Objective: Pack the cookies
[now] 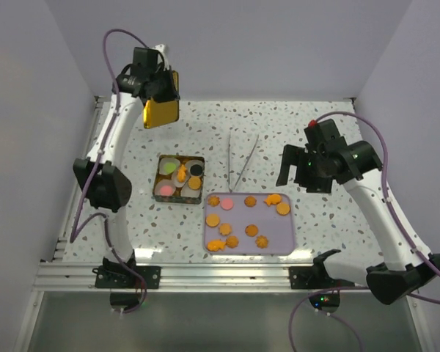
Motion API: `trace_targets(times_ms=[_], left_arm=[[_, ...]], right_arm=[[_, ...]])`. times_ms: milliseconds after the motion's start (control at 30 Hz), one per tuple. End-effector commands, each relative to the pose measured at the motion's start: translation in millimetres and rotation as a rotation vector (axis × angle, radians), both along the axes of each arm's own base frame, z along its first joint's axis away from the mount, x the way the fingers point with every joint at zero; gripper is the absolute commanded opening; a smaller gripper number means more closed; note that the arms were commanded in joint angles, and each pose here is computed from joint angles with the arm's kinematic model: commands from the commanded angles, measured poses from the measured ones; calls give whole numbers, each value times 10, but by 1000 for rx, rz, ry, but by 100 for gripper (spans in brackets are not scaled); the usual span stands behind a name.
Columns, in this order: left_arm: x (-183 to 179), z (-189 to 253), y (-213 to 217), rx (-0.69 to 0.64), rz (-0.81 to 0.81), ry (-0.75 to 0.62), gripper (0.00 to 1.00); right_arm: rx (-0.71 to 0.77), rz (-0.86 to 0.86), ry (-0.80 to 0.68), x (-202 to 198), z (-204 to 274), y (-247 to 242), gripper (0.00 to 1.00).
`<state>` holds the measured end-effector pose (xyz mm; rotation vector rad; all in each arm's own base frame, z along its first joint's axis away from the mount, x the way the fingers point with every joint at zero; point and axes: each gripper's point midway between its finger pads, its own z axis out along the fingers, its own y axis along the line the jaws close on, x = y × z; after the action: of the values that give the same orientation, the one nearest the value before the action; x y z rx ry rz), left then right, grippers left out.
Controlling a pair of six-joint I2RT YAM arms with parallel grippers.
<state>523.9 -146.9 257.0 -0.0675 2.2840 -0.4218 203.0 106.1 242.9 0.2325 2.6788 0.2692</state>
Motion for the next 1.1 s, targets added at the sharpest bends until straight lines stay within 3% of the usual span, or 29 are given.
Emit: trace_targets(times_ms=[0,233,300,333,400,433,467,600,633,667,767,800,833,900,1067], left_arm=[[-473,1186,-17,-128,-83,-237,0],[-1795,2051,-205,-499,-312,-281,0],[-2073,2158,-368,-631,-454,-297,0],[-2371,2382,-414,-741,-483,-291,0],[-2618,2465,-494,-845,-617,-342,0],[-2861,2631,-489,-945,-636,-319,0],[-2952,2680,-492,-964,-695,-384,0],[-3270,2878,-493,-1028,-796,-369,0],[-3325,2939,-491,-1069,-801,-321,0],[-3471,3045,-478,-1061,-868,-387,0],[-3659,3206,-447,-1116,-921,-403,0],[-3667,3222,-440,-1136,-920,-398,0],[-3675,3219,-431,-1173,-909,-361,0],[-3736,3269,-399,-1217,-927,-391,0],[-3672,3155,-371,-1288,-918,-370,0]], right_arm=[[206,101,-35,131,223,447,99],[690,309,-266,627,965,1359,99],[826,345,-266,616,1159,1529,99],[935,436,-352,636,1460,1652,99],[1101,447,-310,601,1654,1769,99],[1184,549,-395,590,1898,1830,99],[1225,568,-387,592,1924,1859,99],[1349,630,-336,593,2026,1932,99],[1385,678,-406,565,2141,1910,99],[1428,649,-343,617,2069,1931,99],[1532,661,-411,667,2110,1912,99],[1592,628,-370,674,2142,1893,99],[1642,672,-436,611,2241,1846,99],[1734,640,-427,702,2298,1821,99],[1848,697,-502,774,2476,1784,99]])
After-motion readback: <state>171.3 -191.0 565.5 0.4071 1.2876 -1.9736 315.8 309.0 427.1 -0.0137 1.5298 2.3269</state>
